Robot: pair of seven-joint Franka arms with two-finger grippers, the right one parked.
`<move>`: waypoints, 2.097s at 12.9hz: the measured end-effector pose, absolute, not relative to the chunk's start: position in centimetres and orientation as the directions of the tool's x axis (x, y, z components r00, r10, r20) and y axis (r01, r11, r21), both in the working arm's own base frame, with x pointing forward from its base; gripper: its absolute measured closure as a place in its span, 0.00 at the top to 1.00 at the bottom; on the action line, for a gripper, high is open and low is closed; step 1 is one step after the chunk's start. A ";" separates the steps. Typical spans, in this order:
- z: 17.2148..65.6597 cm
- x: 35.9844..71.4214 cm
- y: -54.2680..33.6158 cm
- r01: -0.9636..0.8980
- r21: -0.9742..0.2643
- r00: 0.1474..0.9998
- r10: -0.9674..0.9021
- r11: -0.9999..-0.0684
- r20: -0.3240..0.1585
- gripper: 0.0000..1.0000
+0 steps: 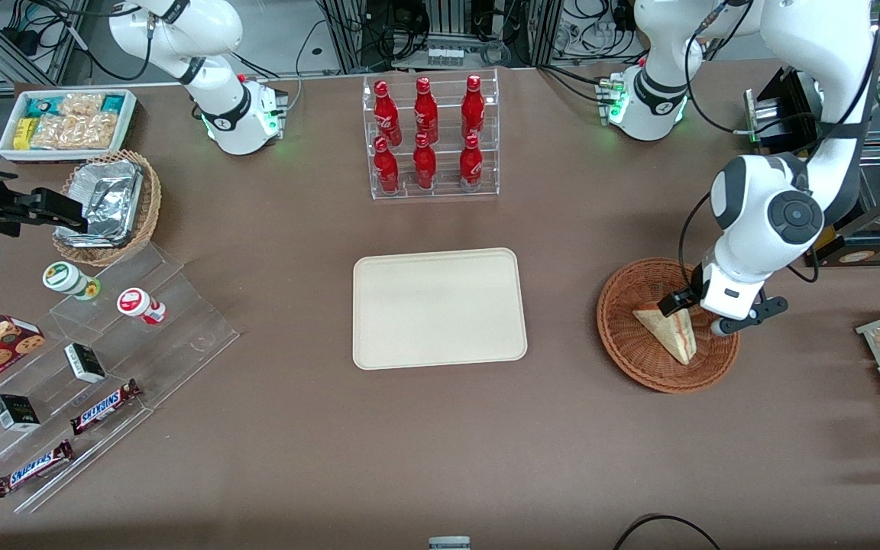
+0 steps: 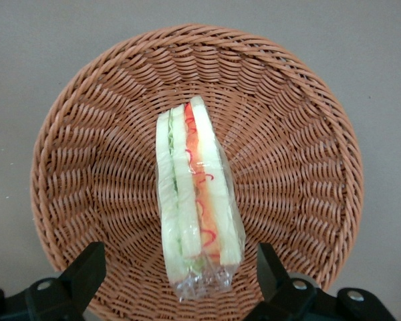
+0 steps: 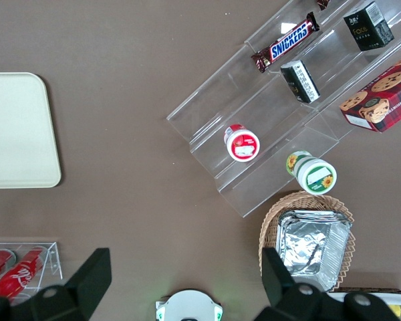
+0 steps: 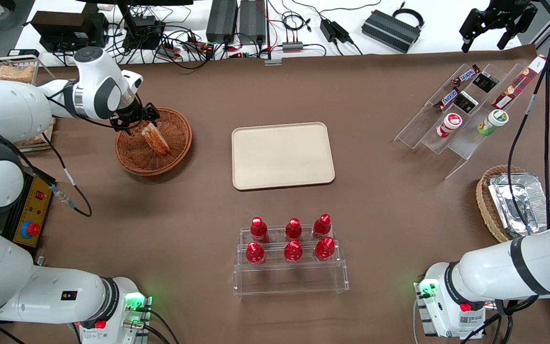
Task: Place sandwich from basket to tray
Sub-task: 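Lower the left gripper and close it on the sandwich, then lift the sandwich and carry it over the cream tray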
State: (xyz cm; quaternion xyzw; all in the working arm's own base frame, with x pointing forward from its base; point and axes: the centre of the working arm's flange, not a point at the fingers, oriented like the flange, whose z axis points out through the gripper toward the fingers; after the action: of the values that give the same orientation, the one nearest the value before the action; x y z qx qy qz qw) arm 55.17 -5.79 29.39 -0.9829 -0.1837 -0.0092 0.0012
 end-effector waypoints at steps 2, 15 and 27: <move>28.4 55.3 -5.8 0.361 0.003 0.932 0.361 -0.932 0.022 1.00; 26.2 56.0 -8.9 0.401 0.006 0.916 0.401 -0.916 0.014 0.33; 44.7 57.3 -26.6 0.094 0.005 0.996 0.094 -0.996 0.004 0.15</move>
State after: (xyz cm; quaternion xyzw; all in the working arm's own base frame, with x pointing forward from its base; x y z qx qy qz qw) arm 57.33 -26.61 44.69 -0.9989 -0.0469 -0.0021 -0.0023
